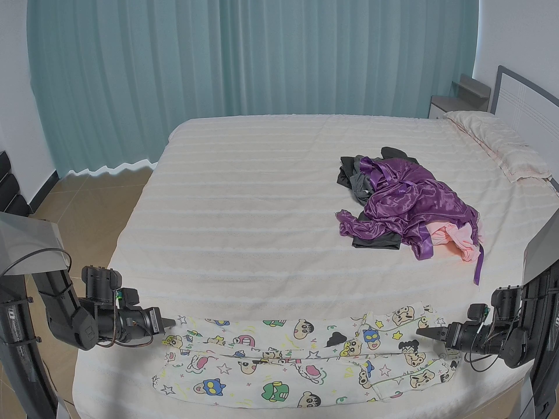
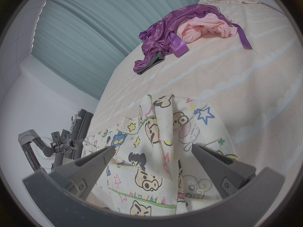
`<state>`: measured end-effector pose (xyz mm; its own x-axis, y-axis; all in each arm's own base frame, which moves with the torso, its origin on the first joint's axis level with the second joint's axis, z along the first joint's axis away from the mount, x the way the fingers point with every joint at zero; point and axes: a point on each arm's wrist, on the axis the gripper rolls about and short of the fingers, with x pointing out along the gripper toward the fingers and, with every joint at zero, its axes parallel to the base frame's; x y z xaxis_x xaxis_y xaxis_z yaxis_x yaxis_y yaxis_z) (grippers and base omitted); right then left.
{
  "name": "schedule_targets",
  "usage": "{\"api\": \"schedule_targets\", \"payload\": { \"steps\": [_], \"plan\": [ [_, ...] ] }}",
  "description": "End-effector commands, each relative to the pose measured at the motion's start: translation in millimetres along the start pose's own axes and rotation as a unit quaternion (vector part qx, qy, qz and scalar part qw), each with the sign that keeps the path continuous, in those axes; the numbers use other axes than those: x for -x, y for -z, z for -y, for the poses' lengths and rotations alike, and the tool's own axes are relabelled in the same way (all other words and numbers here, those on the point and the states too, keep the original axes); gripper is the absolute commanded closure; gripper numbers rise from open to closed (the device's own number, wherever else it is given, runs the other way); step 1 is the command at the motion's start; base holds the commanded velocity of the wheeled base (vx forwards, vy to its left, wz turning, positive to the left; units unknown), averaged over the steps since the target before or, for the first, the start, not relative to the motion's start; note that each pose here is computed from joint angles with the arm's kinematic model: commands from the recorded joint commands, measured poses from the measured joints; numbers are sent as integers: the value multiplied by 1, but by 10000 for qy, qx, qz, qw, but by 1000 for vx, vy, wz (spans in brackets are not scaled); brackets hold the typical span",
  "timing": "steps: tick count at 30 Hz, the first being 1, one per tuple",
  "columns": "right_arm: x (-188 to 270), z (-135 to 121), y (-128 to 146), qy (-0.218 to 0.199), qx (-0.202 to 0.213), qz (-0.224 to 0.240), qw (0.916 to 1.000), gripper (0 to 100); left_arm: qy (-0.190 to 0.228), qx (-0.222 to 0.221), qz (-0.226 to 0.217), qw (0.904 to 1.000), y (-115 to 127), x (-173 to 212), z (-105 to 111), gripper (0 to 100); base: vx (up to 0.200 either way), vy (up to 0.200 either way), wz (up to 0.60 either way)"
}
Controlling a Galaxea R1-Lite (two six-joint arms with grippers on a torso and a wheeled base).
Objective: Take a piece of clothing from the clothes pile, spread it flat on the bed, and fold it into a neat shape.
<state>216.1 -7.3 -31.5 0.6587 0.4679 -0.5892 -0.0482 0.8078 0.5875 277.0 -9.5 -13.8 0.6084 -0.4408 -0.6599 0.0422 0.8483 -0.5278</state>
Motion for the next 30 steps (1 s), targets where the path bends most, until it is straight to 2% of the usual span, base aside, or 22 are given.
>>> {"api": "schedule_targets", "payload": {
  "steps": [1,9,14,15,19,20,24,30],
  "plan": [
    [0,-1,0,-14,14,22,10000,0,106,-159,336,9993,-13,18,12,100,0,0,0],
    [0,0,-1,-16,18,28,10000,0,301,-373,649,9967,-25,31,25,100,0,0,0],
    [0,0,-1,-21,26,40,10000,0,217,-297,444,9983,-21,29,22,100,0,0,0],
    [0,0,-1,-18,22,34,10000,0,131,-304,267,9991,-20,26,18,100,0,0,0],
    [0,0,0,-12,10,15,10000,0,35,-248,179,9995,-26,25,13,100,0,0,0],
    [0,0,0,-12,10,15,10000,0,16,-221,154,9996,-28,23,12,0,0,0,0],
    [0,0,0,-16,22,11,10000,0,59,-226,-203,9995,-31,17,4,0,0,0,0],
    [-1,0,1,-11,10,-18,10000,0,265,-850,-712,9935,-39,16,-18,0,0,0,0]
  ]
}}
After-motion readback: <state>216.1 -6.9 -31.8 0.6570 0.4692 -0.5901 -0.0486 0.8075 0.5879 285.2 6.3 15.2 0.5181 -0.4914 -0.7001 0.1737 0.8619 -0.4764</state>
